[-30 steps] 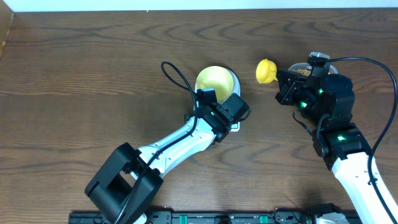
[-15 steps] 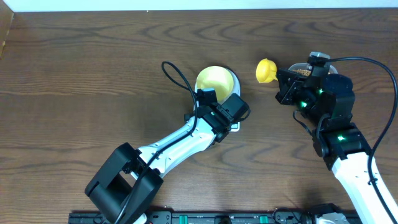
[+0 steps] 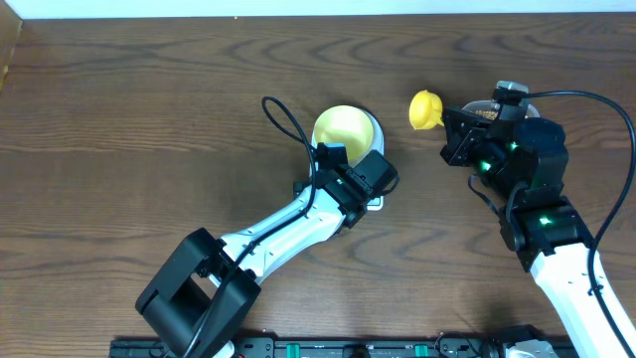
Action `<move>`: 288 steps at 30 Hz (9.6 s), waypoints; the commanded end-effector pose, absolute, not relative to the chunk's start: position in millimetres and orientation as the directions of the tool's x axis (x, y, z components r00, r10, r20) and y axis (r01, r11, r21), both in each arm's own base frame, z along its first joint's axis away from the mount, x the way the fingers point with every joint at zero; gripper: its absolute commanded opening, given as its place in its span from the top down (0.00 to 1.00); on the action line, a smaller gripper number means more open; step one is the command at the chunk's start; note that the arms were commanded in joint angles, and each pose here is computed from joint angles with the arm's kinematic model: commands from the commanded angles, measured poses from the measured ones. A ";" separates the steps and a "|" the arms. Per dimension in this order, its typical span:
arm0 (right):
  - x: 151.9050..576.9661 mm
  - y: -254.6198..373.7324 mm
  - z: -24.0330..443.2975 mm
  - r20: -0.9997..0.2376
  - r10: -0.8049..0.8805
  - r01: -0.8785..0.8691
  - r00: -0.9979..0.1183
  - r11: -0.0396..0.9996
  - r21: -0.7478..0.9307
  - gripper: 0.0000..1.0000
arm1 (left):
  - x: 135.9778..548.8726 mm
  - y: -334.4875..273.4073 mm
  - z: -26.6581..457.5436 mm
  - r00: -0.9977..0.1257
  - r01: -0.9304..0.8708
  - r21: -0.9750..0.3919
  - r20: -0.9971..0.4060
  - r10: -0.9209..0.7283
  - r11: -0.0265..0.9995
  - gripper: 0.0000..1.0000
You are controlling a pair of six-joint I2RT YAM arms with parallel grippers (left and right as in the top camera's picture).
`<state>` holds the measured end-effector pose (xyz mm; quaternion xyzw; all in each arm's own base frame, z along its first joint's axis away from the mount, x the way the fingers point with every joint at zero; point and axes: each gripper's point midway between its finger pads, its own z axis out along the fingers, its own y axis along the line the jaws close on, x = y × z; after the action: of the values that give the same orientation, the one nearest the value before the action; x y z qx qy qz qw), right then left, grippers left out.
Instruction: Scoop item into bowl and weigh 50g on scale
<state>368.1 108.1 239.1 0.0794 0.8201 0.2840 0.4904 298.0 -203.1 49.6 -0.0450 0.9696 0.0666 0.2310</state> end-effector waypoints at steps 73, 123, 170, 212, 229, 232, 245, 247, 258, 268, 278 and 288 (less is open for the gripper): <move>367.0 105.9 246.9 -0.763 0.415 -0.142 -0.496 0.828 0.543 0.99 | 314.5 -211.7 26.7 -0.863 -0.142 0.112 -0.500 -0.068 0.984 0.12; 366.9 106.0 246.8 -0.762 0.416 -0.142 -0.496 0.827 0.543 0.99 | 312.8 -214.9 13.9 -0.879 -0.123 0.118 -0.474 -0.053 0.985 0.11; 367.0 106.0 246.9 -0.762 0.416 -0.142 -0.496 0.827 0.543 0.99 | 305.4 -208.3 -6.7 -0.906 -0.094 0.183 -0.424 -0.008 0.979 0.12; 370.3 100.0 249.1 -0.797 0.386 -0.142 -0.466 0.856 0.497 0.99 | 305.1 -208.0 67.3 -0.861 -0.104 0.075 -0.507 -0.052 0.992 0.12; 371.0 96.9 247.9 -0.799 0.386 -0.127 -0.461 0.863 0.489 0.99 | 305.1 -208.0 67.3 -0.861 -0.104 0.075 -0.507 -0.052 0.992 0.12; 371.0 96.9 248.1 -0.800 0.386 -0.127 -0.460 0.863 0.490 0.99 | 305.1 -208.0 67.3 -0.861 -0.104 0.075 -0.507 -0.052 0.992 0.12; 371.1 97.0 248.4 -0.800 0.386 -0.128 -0.459 0.862 0.490 0.99 | 305.1 -208.0 67.3 -0.861 -0.104 0.075 -0.507 -0.052 0.992 0.12; 371.1 97.1 248.5 -0.800 0.386 -0.129 -0.459 0.862 0.490 0.99 | 305.1 -208.0 67.2 -0.861 -0.104 0.075 -0.506 -0.052 0.992 0.12; 371.7 97.1 250.1 -0.802 0.387 -0.132 -0.454 0.862 0.490 0.99 | 305.1 -208.0 67.3 -0.861 -0.104 0.075 -0.507 -0.052 0.992 0.12; 371.9 96.9 250.2 -0.803 0.387 -0.131 -0.453 0.862 0.489 0.99 | 305.1 -208.0 67.2 -0.861 -0.104 0.075 -0.506 -0.052 0.992 0.12; 376.1 85.1 251.4 -0.817 0.399 -0.077 -0.416 0.880 0.469 0.99 | 305.1 -208.0 67.3 -0.861 -0.104 0.075 -0.507 -0.052 0.992 0.11; 362.7 102.4 233.9 -0.765 0.370 -0.125 -0.526 0.857 0.500 0.99 | 305.1 -208.0 67.2 -0.861 -0.104 0.075 -0.506 -0.052 0.992 0.12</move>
<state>364.2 98.3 221.7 0.0896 0.8406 0.2486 0.4728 305.8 -211.8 65.9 -0.0417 0.9637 0.0450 0.2599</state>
